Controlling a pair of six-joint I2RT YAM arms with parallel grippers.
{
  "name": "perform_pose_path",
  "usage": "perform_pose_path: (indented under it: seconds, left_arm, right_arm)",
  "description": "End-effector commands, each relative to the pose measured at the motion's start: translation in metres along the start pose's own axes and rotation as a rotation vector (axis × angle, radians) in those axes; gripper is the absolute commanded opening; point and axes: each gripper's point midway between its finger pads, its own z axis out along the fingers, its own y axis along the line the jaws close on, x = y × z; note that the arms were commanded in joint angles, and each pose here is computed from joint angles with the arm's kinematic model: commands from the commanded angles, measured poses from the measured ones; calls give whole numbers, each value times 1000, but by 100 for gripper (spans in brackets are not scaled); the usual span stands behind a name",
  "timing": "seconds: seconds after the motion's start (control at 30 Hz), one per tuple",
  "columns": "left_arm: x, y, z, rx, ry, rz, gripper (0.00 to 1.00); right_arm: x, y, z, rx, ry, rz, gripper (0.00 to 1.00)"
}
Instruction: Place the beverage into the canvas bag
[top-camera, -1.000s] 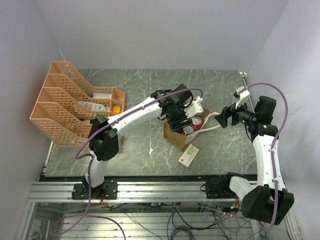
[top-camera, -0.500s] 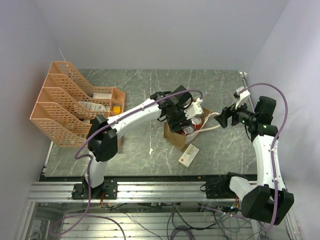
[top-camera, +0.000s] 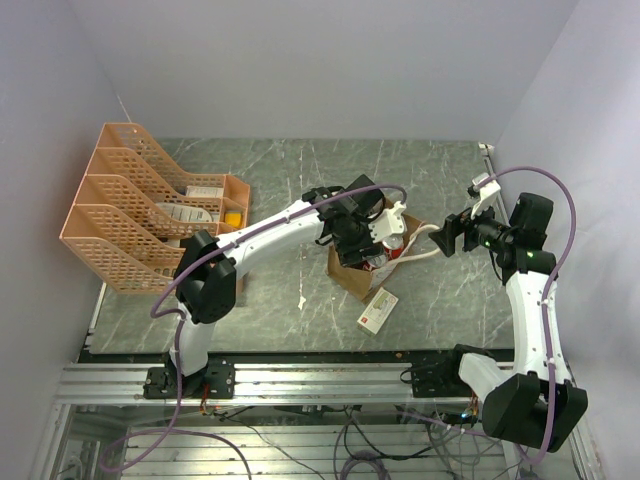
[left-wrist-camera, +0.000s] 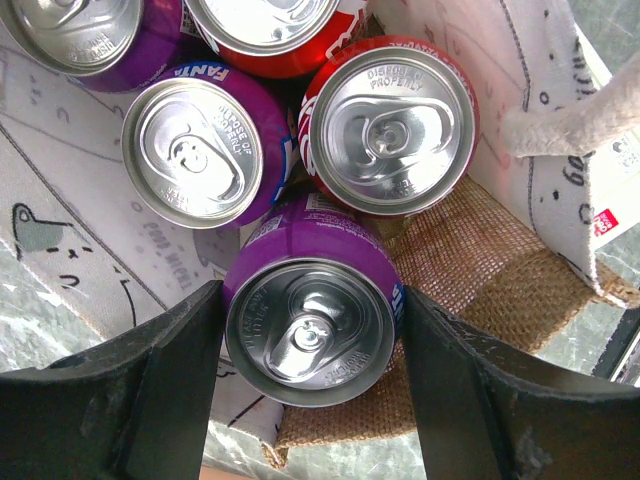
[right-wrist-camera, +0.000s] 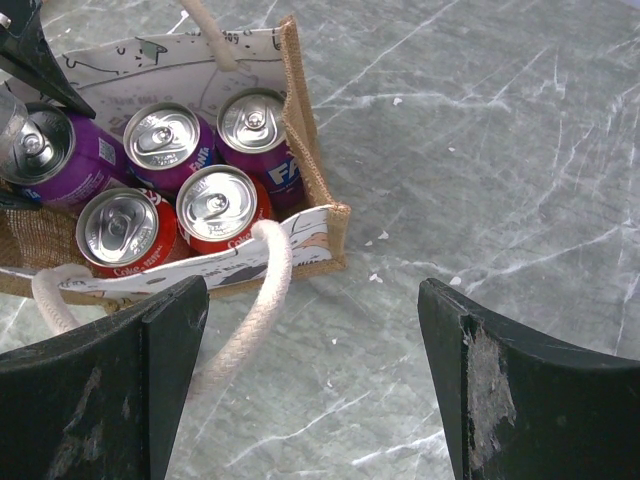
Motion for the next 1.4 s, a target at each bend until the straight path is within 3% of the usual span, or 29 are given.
perform_pose_path:
  seconds: [0.0,0.6,0.93,1.37]
  left_arm:
    - [7,-3,6,10,29,-5,48]
    - [12,4,5,-40,37,-17,66]
    - [5,8,-6,-64,17,-9,82]
    - [-9,14,-20,-87,-29,-1,86]
  right_arm:
    - [1,-1,-2,8,-6,-13,86]
    - [1,-1,-2,7,-6,-16,86]
    - [1,-1,-2,12,-7,-19,86]
    - [1,-1,-2,10,-6,-17,86]
